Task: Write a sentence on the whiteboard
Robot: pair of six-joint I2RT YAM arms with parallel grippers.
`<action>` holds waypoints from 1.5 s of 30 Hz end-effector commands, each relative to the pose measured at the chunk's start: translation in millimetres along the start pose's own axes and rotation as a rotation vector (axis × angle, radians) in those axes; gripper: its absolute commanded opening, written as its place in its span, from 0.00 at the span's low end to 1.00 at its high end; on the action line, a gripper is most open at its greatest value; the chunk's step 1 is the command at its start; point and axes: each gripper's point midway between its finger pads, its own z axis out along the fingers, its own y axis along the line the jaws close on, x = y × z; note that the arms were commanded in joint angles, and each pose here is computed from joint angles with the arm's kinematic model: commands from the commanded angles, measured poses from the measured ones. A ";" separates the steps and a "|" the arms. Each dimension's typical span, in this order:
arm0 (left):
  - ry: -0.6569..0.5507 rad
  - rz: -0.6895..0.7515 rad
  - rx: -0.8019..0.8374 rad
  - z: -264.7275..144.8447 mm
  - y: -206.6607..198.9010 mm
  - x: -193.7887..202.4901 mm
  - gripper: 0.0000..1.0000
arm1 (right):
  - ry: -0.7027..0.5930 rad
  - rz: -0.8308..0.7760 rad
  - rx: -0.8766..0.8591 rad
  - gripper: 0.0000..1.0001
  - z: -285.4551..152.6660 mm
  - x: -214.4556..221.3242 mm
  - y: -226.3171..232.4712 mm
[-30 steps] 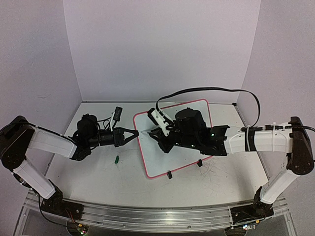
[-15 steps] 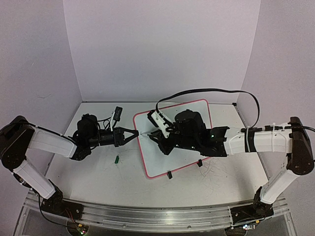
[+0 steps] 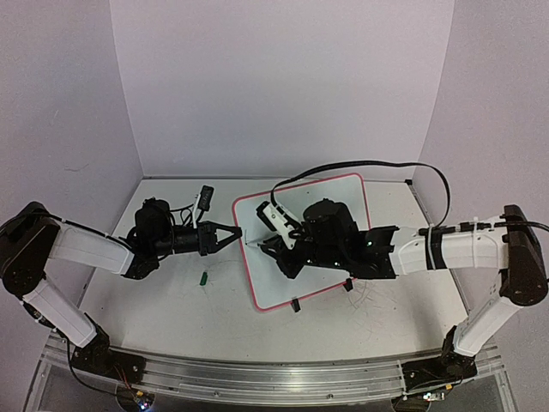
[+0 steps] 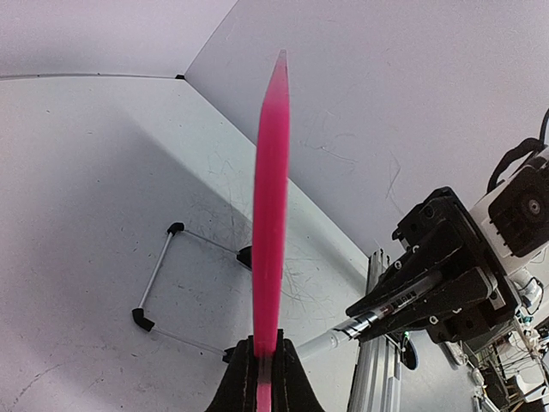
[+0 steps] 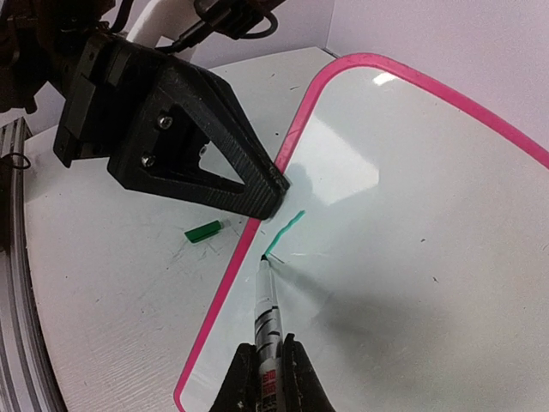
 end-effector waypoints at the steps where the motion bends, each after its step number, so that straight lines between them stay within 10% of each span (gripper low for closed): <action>1: -0.044 0.058 0.038 1.9 -13.9 -20.7 0.00 | 0.008 0.018 0.009 0.00 -5.8 3.8 -0.7; 19: -0.041 0.056 0.035 0.8 -13.3 -18.7 0.00 | -0.197 0.046 -0.030 0.00 -43.3 -47.3 2.9; 45: -0.043 0.060 0.036 -1.5 -15.1 -18.4 0.00 | -0.175 0.018 0.058 0.00 -13.1 -50.3 -9.5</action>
